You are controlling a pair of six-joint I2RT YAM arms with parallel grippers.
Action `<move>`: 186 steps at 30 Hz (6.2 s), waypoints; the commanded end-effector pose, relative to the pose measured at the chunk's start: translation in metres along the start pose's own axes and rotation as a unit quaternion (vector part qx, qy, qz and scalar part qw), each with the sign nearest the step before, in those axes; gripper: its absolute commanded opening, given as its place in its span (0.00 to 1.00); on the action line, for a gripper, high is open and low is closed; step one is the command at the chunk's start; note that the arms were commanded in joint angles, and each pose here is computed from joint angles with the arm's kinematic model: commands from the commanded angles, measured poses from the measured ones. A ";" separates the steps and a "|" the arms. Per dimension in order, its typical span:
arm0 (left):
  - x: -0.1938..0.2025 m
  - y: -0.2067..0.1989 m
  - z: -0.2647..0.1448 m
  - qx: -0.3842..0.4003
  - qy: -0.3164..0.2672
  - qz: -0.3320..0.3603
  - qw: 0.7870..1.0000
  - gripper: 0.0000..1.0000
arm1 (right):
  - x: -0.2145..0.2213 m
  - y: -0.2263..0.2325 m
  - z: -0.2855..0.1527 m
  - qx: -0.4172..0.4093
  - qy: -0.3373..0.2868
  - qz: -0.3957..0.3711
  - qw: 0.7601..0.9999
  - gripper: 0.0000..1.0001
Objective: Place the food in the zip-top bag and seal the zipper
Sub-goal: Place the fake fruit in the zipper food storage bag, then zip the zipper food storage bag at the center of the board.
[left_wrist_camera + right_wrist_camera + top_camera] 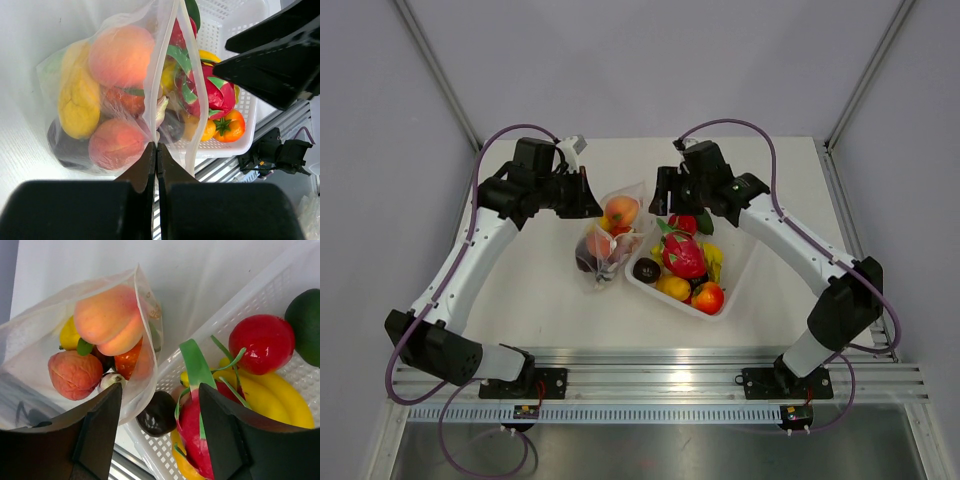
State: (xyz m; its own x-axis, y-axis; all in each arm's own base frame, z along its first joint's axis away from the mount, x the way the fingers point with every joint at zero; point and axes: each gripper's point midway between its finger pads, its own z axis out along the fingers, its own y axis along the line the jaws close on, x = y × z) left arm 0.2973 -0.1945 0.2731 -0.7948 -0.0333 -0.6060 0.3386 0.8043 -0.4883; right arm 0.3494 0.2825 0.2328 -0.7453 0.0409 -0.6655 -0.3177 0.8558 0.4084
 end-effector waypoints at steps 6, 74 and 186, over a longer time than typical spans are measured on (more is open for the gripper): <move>-0.014 -0.018 -0.017 0.029 -0.044 0.026 0.998 0.00 | 0.021 0.021 0.027 -0.061 0.048 0.016 0.997 0.48; 0.007 0.066 -0.060 -0.095 -0.204 0.113 0.968 0.66 | -0.005 0.142 0.026 -0.253 -0.029 0.220 0.942 0.00; 0.028 -0.010 -0.055 0.247 -0.072 0.340 0.905 0.00 | 0.023 0.202 -0.044 -0.534 -0.069 -0.480 0.692 0.58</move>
State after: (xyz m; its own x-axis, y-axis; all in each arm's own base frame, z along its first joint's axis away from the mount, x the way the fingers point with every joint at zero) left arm 0.2419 -0.1680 0.2790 -0.3259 0.2803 -0.9029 0.9122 0.3442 -0.2224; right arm 0.2547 0.4287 0.3134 0.1353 -0.2118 -0.9679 -0.9554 -0.2866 -0.0709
